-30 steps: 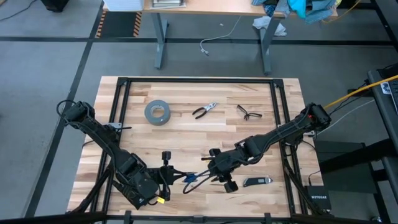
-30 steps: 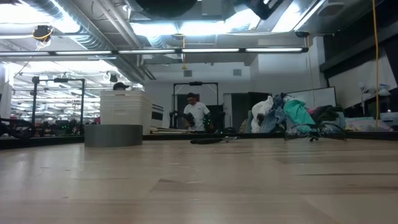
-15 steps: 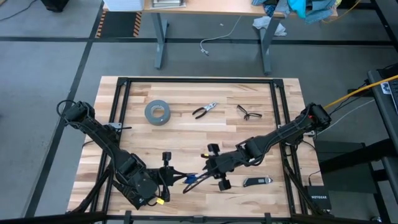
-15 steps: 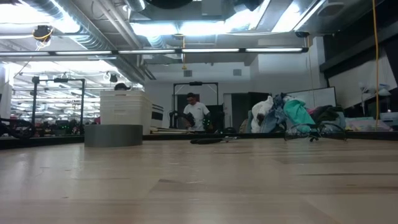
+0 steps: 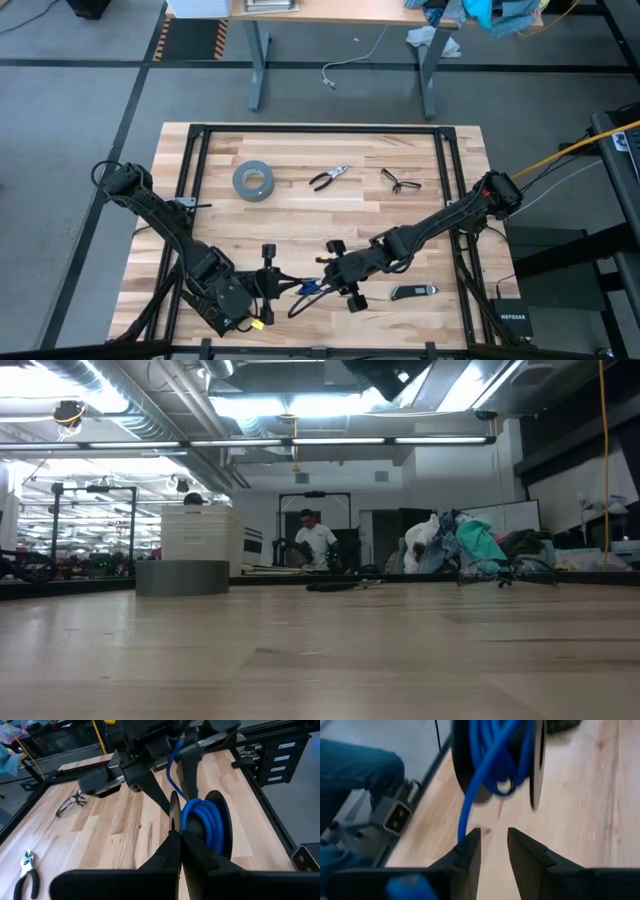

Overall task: Coil cords
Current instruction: Coil the blue wire cable onto the black spool

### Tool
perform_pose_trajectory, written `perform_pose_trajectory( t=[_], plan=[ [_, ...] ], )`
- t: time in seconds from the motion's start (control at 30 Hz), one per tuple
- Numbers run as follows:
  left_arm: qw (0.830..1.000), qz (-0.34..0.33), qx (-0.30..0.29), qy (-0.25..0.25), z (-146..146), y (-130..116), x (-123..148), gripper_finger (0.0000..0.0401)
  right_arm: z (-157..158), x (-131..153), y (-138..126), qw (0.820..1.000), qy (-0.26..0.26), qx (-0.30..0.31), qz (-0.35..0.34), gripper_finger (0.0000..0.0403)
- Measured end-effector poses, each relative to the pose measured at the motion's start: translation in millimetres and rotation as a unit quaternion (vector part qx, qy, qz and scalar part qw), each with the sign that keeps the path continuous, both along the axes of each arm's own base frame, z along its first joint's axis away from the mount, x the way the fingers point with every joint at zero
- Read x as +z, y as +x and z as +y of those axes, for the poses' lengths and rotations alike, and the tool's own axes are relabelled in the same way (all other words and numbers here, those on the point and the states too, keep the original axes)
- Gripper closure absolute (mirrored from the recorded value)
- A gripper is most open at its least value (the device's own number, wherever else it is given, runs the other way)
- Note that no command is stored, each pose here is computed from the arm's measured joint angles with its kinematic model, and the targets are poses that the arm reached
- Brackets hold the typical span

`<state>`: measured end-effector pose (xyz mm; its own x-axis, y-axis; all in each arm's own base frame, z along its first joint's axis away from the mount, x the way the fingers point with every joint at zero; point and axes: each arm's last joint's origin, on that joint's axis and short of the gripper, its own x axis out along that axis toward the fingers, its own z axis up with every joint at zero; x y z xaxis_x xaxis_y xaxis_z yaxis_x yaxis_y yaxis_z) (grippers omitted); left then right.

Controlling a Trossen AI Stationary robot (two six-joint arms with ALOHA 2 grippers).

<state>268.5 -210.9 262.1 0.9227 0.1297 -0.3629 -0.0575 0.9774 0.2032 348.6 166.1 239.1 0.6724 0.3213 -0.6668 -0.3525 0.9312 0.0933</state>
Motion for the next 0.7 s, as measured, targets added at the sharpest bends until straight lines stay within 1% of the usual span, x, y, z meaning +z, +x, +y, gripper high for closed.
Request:
perform_pose_trajectory(
  t=[0.1,0.2,0.47,0.7],
  plan=[
    [1.0,0.0,0.0,0.0,0.1,0.0,0.0,0.0401,0.3,4.0,1.5,1.0,0.005,-0.005,-0.018,0.0304],
    [1.0,0.001,0.0,0.0,0.1,-0.1,-0.1,0.0401,-0.7,7.2,2.3,0.999,0.0,-0.029,-0.029,0.0304],
    [1.0,0.007,0.002,-0.001,0.3,-1.1,-1.7,0.0401,-7.4,16.1,-3.2,0.994,-0.069,-0.078,0.022,0.0304],
    [1.0,0.012,0.005,-0.002,0.7,-1.6,-2.7,0.0401,-4.5,30.2,-2.7,0.995,-0.051,-0.088,-0.007,0.0304]
  ],
)
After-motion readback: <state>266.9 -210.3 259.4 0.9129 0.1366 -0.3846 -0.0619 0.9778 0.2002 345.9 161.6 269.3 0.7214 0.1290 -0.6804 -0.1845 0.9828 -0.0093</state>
